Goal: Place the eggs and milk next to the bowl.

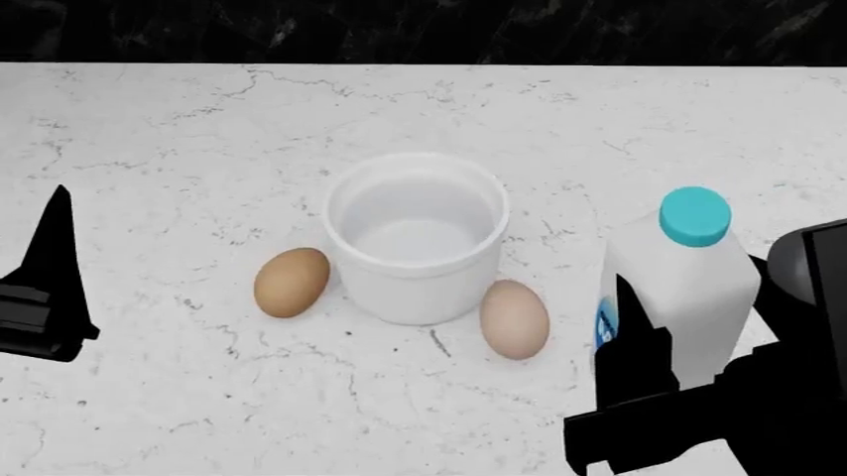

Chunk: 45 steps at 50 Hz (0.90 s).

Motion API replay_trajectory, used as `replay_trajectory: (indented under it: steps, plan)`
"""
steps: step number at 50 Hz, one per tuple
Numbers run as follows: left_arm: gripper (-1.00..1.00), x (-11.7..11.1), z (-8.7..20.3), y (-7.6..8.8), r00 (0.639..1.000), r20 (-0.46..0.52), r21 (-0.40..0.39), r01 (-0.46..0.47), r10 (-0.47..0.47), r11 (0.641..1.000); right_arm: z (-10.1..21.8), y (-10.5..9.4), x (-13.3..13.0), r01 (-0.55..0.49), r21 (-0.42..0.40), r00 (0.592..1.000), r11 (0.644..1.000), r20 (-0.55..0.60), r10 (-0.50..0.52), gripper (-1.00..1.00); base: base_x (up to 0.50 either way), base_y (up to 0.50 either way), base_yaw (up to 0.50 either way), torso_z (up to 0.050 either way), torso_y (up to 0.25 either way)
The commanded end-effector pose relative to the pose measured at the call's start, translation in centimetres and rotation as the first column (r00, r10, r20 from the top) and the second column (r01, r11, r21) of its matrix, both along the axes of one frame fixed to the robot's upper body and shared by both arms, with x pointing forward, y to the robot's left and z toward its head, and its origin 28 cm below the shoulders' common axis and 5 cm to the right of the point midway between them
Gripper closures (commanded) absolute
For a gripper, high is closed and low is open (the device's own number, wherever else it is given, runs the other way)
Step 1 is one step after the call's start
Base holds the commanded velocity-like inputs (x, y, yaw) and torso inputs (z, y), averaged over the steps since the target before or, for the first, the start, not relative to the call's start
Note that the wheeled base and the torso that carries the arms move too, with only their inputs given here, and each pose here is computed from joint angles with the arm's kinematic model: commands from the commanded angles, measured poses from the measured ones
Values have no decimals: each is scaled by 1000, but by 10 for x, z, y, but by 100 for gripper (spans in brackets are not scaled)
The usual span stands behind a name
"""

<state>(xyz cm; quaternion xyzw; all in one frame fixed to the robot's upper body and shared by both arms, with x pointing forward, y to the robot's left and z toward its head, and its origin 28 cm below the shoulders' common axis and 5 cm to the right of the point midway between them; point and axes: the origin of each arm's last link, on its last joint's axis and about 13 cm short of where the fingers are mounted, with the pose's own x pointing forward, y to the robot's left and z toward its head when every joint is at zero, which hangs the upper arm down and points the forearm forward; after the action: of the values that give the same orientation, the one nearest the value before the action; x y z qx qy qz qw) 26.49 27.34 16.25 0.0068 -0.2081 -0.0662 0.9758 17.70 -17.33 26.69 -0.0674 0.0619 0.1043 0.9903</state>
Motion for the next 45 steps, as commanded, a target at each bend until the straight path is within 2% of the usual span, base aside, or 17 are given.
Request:
replay_trajectory:
  steps: [1,10,45]
  plan:
    - [-100,0,1,-1,1000,7,-2,9,-9,1000,9,-5,1,30,-6,995,1000,100,-29,100,0,0,0,0,0]
    - [-100,0,1,-1,1000,7,-4,9,-9,1000,11,-5,-1,32,-14,995,999,96,-30,100,21,0,0,0,1]
    - [-100,-2,1,1,1000,13,-4,7,-7,1000,11,-3,0,16,-14,995,1000,96,-14,100,243,0,0,1,1]
